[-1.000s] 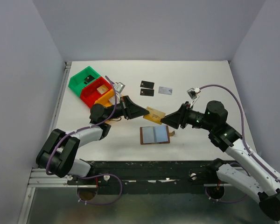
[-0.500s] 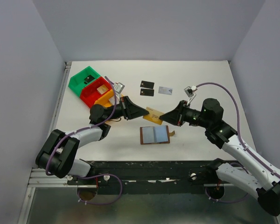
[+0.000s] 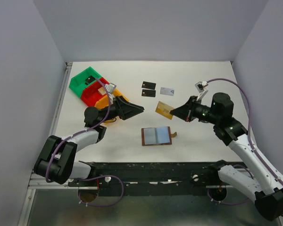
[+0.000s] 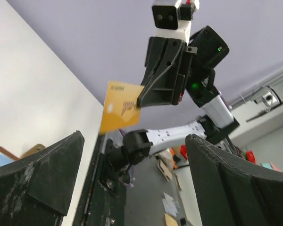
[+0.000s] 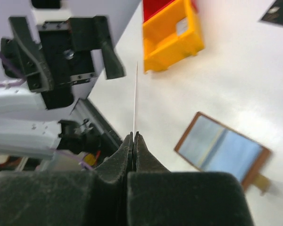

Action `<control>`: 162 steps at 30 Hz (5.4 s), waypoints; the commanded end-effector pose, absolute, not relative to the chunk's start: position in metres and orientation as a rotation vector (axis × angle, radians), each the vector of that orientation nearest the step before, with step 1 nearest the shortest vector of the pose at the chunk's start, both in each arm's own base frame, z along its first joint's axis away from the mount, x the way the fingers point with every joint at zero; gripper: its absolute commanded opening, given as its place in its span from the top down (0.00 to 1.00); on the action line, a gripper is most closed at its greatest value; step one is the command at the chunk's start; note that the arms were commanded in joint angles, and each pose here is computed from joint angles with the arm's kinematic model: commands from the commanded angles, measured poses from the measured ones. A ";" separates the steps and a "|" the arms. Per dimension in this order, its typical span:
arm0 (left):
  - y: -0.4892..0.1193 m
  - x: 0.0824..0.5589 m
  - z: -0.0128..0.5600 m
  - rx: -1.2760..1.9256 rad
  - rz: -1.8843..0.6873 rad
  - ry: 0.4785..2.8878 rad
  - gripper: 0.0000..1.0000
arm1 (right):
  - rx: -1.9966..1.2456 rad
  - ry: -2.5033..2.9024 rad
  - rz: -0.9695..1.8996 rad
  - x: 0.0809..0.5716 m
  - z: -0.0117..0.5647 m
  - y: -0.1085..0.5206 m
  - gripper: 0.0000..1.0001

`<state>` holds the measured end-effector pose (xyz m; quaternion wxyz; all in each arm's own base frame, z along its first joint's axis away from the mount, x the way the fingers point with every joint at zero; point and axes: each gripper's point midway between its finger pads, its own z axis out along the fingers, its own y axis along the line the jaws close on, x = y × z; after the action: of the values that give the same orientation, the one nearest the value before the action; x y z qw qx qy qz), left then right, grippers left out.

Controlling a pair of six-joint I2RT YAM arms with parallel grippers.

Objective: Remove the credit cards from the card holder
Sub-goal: Place the credit card at the center of the board, then remove the credit card from the card holder.

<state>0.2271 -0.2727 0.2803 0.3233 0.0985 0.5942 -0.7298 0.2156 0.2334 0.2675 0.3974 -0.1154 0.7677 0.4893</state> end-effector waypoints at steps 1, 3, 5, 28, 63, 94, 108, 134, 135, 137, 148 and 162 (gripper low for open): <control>-0.241 0.241 0.299 0.224 -1.737 1.438 0.01 | -0.204 2.068 1.000 0.243 0.259 0.191 1.00; -0.236 0.253 0.293 0.200 -1.615 1.482 0.01 | -0.102 2.169 0.863 0.268 0.238 0.169 1.00; -0.231 0.260 0.289 0.170 -1.513 1.528 0.01 | 0.009 2.246 0.782 0.295 0.218 0.147 1.00; -0.223 0.248 0.260 0.146 -1.439 1.631 0.01 | 0.131 2.690 0.829 0.445 0.102 0.089 1.00; -0.230 0.254 0.235 0.124 -1.467 1.722 0.01 | 0.259 2.778 0.807 0.466 0.068 0.066 0.74; -0.223 0.256 0.163 -0.008 -0.920 2.046 0.01 | -0.082 2.399 0.386 0.260 0.103 0.180 0.31; -0.248 0.234 0.129 0.095 -0.981 2.157 0.23 | -0.108 2.516 0.399 0.234 0.056 0.178 0.34; -0.297 0.210 0.087 0.423 -1.060 2.353 0.16 | -0.178 2.640 0.452 0.210 0.034 0.182 1.00; -0.298 0.210 0.084 0.425 -1.050 2.365 0.16 | -0.178 2.645 0.454 0.209 0.033 0.182 1.00; -0.296 0.210 0.077 0.415 -1.028 2.396 0.16 | -0.174 2.649 0.455 0.209 0.031 0.182 1.00; -0.285 0.213 0.055 0.342 -0.921 2.479 0.16 | -0.184 2.660 0.452 0.208 0.027 0.182 1.00; -0.290 0.208 0.047 0.370 -0.936 2.505 0.16 | -0.202 2.666 0.462 0.208 0.025 0.185 1.00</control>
<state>0.2073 -0.2835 0.0467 0.2232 0.1282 0.9058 -0.3365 0.2119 0.1826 0.0312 0.2231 -0.0657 0.9590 0.1619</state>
